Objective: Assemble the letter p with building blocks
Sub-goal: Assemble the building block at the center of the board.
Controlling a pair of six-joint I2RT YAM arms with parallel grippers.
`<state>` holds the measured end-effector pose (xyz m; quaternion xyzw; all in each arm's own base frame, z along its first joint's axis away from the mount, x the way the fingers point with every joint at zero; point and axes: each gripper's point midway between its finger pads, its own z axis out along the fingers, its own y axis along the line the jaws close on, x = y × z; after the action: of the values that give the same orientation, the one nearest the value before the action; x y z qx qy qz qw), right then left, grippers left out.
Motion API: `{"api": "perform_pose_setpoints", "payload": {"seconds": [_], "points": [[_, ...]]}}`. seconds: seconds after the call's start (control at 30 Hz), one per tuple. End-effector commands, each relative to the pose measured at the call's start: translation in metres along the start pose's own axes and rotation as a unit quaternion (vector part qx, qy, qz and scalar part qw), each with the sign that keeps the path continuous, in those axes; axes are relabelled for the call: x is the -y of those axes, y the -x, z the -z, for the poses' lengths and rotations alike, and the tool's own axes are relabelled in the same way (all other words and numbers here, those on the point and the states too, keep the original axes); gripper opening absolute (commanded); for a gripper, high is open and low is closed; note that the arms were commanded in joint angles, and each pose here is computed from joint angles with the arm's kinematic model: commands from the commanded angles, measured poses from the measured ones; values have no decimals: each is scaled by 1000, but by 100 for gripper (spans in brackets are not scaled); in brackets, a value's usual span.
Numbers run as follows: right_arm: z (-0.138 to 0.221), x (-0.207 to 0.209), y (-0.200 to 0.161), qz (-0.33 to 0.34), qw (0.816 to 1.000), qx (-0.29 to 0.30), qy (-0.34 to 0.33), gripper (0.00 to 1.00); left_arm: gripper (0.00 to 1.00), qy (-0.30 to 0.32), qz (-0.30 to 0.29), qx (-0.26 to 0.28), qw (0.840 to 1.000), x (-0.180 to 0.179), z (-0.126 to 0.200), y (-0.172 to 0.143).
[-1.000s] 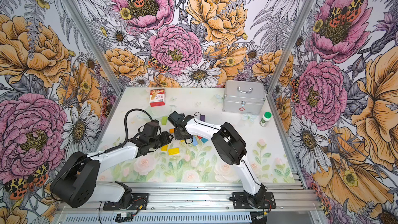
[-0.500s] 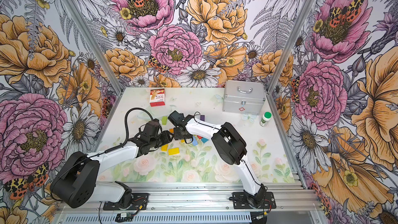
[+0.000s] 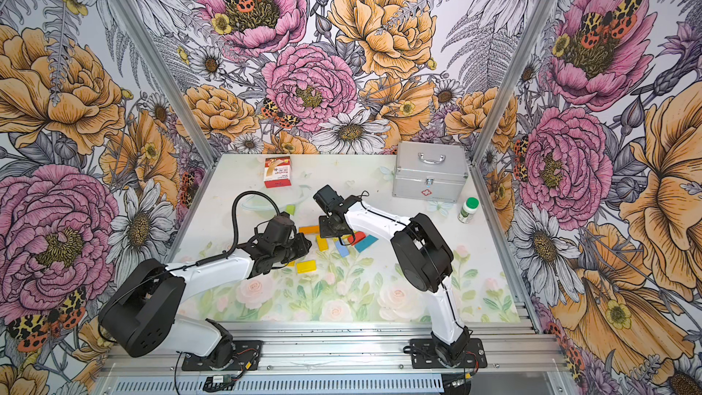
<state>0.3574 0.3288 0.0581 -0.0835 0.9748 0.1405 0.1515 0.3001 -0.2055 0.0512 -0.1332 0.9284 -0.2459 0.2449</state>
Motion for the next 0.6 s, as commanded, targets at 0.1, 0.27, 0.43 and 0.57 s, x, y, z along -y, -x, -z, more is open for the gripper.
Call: {"api": "perform_pose_setpoints", "payload": {"seconds": [0.1,0.27,0.43,0.57], "points": [[1,-21,0,32,997,-5,65,0,0,-15,19,18,1000,15,-19,9],[-1,-26,-1,34,996,-10,77,0,0,-11,24,8,1000,16,-31,7],[-10,-20,-9,22,997,-20,71,0,0,-6,27,4,1000,11,-33,7],[-16,-17,-14,13,998,-25,65,0,0,-4,31,3,1000,6,-34,7]]}}
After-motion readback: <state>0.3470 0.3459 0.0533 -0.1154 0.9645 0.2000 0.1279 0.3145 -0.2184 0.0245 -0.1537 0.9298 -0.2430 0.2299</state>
